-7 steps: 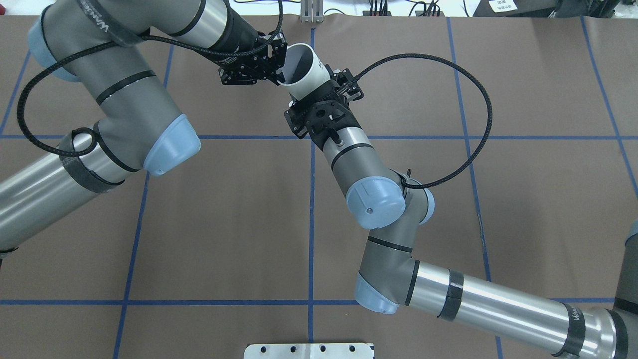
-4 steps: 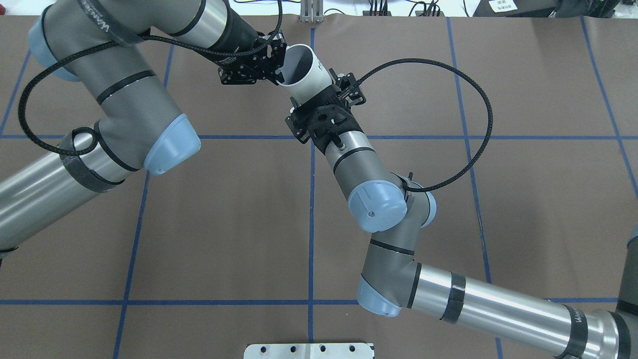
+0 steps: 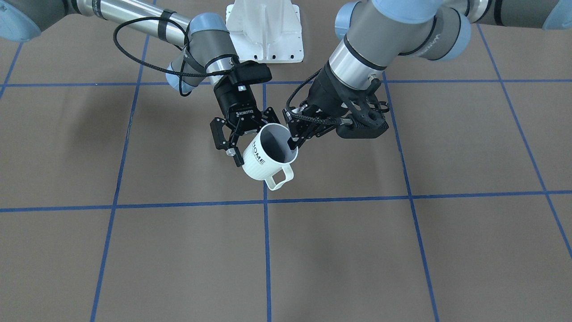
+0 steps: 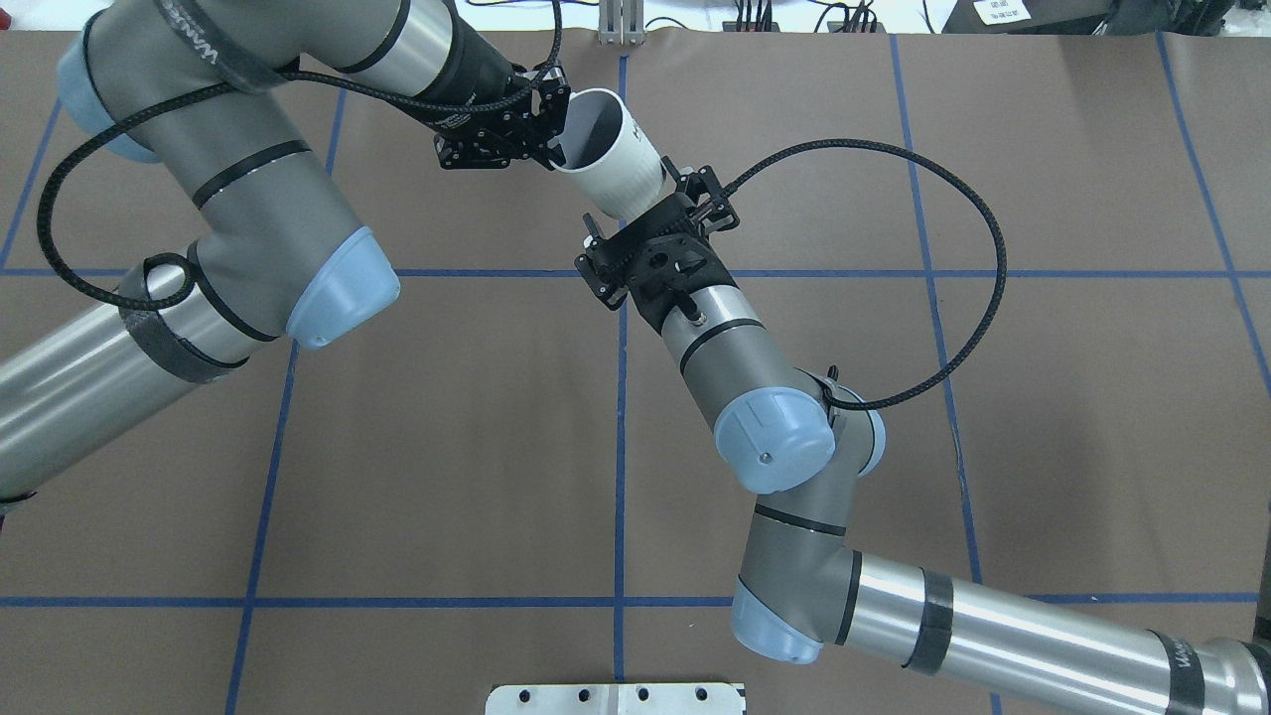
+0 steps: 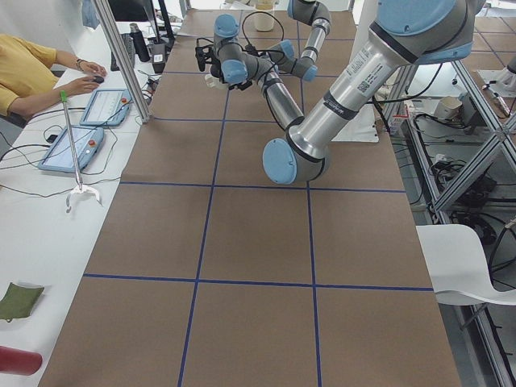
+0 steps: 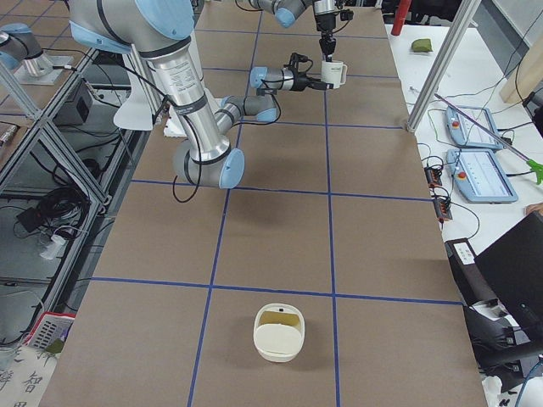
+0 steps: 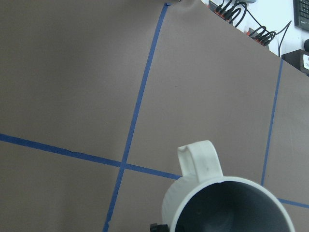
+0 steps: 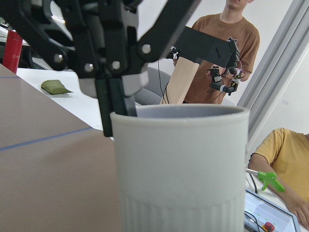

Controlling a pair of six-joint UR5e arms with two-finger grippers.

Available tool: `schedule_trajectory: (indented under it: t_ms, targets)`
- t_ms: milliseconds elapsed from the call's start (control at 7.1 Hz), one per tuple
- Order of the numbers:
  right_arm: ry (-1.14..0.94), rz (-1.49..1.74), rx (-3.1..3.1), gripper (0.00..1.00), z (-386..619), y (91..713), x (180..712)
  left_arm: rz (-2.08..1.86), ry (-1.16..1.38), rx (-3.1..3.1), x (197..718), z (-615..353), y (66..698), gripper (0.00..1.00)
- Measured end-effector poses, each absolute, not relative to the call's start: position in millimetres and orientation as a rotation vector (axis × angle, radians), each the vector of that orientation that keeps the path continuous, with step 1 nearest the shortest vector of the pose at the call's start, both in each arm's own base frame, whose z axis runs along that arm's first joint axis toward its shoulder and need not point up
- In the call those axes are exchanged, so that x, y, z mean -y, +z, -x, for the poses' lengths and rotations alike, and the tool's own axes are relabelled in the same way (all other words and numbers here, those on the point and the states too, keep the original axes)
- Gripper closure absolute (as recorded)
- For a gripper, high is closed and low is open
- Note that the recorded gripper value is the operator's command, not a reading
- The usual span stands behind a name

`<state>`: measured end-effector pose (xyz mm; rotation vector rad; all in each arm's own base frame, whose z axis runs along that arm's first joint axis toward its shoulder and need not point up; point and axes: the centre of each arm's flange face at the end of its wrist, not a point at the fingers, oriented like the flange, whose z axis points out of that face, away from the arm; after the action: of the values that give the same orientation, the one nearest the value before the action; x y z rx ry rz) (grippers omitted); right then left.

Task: Left arm hands cup to right arm to dump lemon

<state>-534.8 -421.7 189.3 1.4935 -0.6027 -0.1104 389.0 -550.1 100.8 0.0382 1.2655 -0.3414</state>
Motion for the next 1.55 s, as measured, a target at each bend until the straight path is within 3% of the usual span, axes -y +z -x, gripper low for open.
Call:
schedule_trajectory:
  t_ms: [704,1550]
  targets:
    - [-0.076,-1.511,0.631,0.01,528.1,183.8,366.2,-0.038,-0.342,-1.267,550.0,-388.9,100.0,1.0]
    - [-0.009,-1.511,0.66,0.01,497.3,173.4,394.0,-0.046,-0.348,-1.266,550.2,-387.6,100.7,1.0]
